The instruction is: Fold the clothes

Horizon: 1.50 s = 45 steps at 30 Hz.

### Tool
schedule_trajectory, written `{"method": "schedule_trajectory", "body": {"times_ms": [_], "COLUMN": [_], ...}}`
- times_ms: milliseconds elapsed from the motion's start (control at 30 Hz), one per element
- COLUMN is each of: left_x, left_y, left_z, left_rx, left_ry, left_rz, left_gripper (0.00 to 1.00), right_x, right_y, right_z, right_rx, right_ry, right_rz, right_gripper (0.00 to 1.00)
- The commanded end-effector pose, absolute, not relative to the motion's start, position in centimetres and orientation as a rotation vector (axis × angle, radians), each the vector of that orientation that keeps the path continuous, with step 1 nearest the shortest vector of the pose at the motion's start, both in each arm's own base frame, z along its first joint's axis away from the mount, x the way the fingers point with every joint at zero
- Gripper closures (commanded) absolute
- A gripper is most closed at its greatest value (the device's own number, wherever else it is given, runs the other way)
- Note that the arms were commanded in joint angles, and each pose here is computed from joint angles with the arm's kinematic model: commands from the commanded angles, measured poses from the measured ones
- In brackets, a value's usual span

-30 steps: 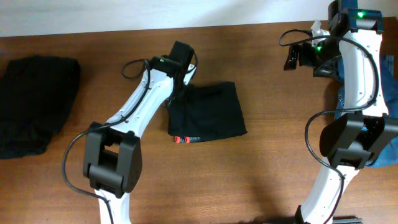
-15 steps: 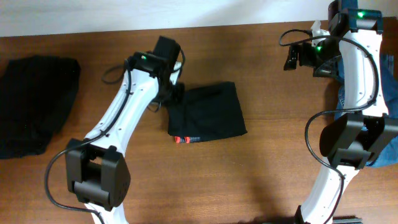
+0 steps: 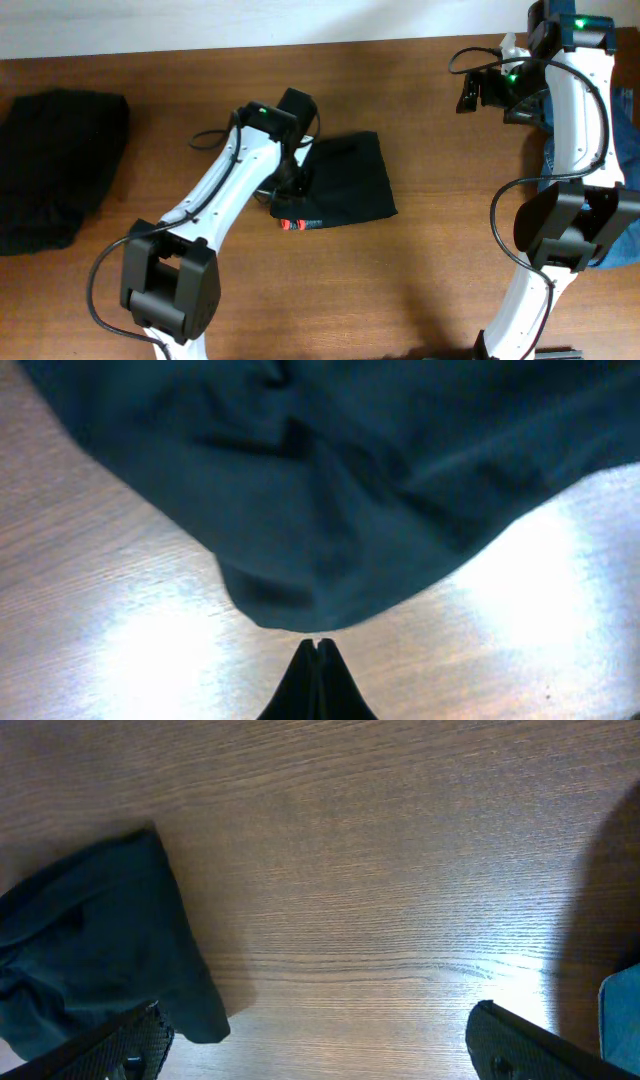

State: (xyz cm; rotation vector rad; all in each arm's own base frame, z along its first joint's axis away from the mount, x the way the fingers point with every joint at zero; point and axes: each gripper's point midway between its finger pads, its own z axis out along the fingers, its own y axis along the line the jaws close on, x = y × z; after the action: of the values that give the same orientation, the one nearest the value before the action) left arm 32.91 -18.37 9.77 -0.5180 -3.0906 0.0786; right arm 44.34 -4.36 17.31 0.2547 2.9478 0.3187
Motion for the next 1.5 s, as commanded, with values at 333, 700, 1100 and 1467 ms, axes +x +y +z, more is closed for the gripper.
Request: {"method": "schedule_trajectory", "body": {"times_ms": [333,700,1100,1467], "left_x": [30.3,32.9,32.7,33.8], "left_y": [-20.1,-20.0,-19.8,-20.0], "left_z": [9.7,9.5,3.3,3.9], "left_rx": [-0.599,-0.621,-0.614,-0.605], "left_ry": [-3.021,-3.130,-3.167,-3.209], "left_rz": [0.068,-0.011,0.013,0.037], "left_gripper": [1.00,0.99,0.99,0.99], "right_x": [44.4,44.4,44.4,44.4], "right_y": [-4.5,-4.5,-4.5,-4.5], "right_z": [18.9,18.9,18.9,18.9], "right_rx": [0.254,0.254,0.254,0.254], "right_ry": [2.908,2.908,2.908,2.908], "right_rz": [0.302,0.302,0.302,0.302], "right_gripper": [0.01,0.01,0.01,0.01]}}
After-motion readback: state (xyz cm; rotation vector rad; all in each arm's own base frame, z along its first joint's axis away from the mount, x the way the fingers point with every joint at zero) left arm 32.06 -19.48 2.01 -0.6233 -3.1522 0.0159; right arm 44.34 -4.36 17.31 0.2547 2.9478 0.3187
